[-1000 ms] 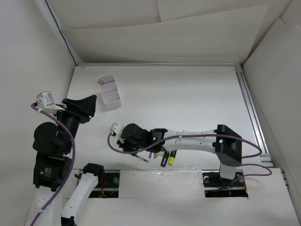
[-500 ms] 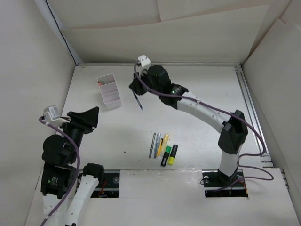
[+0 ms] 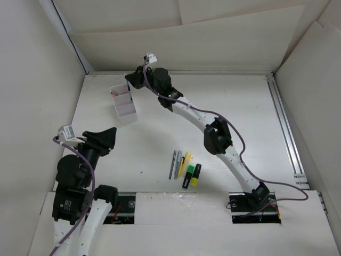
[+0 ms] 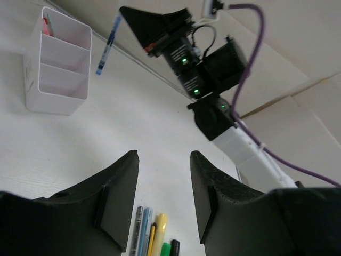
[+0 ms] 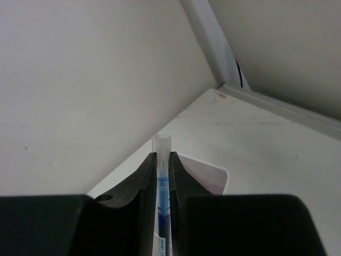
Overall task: Sort the stationery into containers
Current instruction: Place the pen in the storage box.
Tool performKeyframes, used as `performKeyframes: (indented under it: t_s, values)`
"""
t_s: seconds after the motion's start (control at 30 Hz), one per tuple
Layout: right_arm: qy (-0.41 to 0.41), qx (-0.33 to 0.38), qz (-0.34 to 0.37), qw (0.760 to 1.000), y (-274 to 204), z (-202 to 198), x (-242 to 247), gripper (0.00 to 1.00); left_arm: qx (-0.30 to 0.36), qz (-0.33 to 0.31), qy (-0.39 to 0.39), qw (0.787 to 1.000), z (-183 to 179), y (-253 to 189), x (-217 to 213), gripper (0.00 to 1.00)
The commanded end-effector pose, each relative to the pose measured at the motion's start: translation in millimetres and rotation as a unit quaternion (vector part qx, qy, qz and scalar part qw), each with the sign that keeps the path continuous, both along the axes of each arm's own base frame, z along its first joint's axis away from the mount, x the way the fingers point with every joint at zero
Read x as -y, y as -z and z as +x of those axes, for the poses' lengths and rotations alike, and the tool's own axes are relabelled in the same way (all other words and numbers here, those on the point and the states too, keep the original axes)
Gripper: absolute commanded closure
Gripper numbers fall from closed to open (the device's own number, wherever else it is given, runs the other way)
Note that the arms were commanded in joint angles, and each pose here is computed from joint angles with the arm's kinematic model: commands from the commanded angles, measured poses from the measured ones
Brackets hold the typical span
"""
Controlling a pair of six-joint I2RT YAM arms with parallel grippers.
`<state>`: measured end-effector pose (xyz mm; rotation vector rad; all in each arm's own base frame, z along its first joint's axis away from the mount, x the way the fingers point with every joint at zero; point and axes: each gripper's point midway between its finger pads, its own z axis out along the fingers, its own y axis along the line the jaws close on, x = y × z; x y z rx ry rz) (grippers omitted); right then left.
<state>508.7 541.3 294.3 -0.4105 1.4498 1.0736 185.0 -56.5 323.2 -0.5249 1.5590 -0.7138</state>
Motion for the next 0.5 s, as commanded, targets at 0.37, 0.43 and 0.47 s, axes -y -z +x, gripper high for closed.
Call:
performKeyframes:
  t_s: [0.37,0.43,0.47]
  values:
    - [0.063,0.069,0.171,0.981,-56,21,19,0.96,-0.002,-0.011,-0.002,1.0,25,18,6,0.6]
    - [0.088,0.067,0.181,0.977,-55,28,25,0.96,-0.005,-0.011,-0.002,1.0,29,22,7,0.6]
    - [0.094,0.074,0.193,0.974,-65,28,29,0.96,-0.02,-0.012,-0.002,1.0,33,32,8,0.6]
